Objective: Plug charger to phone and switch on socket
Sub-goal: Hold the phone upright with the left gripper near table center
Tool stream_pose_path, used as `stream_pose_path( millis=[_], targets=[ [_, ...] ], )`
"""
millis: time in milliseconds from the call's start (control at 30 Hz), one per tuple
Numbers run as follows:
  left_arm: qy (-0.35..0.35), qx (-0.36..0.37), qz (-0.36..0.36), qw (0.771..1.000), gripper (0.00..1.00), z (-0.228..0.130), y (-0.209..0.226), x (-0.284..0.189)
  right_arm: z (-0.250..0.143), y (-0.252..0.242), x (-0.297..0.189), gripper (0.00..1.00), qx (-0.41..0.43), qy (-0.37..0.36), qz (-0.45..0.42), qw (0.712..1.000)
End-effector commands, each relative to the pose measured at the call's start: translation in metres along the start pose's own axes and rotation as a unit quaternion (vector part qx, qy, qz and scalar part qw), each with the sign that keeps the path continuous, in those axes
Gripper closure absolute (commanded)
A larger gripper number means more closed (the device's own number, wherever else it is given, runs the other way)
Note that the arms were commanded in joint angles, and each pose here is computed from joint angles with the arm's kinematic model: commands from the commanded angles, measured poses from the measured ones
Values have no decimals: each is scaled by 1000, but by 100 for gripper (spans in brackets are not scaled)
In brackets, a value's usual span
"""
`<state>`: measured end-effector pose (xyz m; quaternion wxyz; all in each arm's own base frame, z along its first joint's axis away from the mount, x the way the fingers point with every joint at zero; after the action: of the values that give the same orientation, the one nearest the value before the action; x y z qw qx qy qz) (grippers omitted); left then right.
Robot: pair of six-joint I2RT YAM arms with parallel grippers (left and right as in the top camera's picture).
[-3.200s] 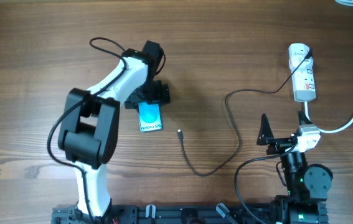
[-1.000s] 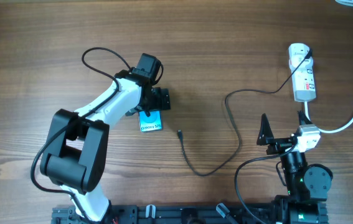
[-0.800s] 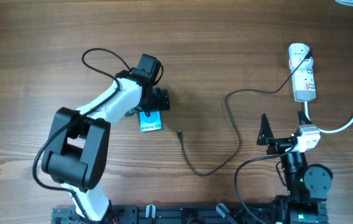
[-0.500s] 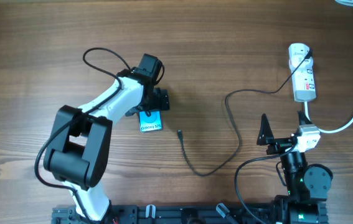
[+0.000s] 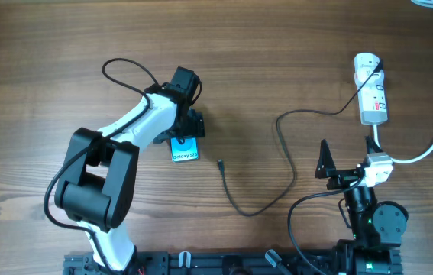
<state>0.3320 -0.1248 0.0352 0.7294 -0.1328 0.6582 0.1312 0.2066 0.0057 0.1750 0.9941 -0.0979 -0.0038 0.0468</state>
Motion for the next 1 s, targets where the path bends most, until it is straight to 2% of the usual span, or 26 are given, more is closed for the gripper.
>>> stream_pose_path(
  millis=[0, 200, 233, 267, 633, 700, 867, 967],
  targets=[
    [47, -6, 35, 998, 10, -19, 15, 27, 2, 0, 0, 0, 3, -6, -2, 1000],
    [83, -8, 9, 996, 10, -29, 9, 26, 2, 0, 0, 0, 2, -6, -2, 1000],
    [83, -8, 10, 996, 7, -29, 9, 26, 2, 0, 0, 0, 2, -6, -2, 1000],
    [82, -8, 9, 997, 0, -29, 8, 26, 2, 0, 0, 0, 2, -6, -2, 1000],
    [74, -8, 2, 997, 0, -25, 5, 26, 2, 0, 0, 1, 2, -6, -2, 1000],
    [68, -8, -4, 998, 1, -23, 3, 27, 2, 0, 0, 0, 2, -6, -2, 1000],
    [64, -7, -8, 998, 12, -22, 1, 27, 2, 0, 0, 0, 3, -6, -2, 1000],
    [62, -7, -6, 998, 13, -21, 1, 27, 2, 0, 0, 0, 2, -6, -2, 1000]
  ],
)
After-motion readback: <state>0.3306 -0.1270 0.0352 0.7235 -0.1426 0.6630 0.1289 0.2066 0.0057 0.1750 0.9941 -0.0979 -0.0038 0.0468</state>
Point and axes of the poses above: each gripper's point midway between its finger pads, its own x axis out along the fingers, its own y axis along the line the jaws close on, z = x × y, the point moved 4 cm from there along -x, back along the fingers, and after that the axes turned 14 degrees about -x, right-handed, at the moved point
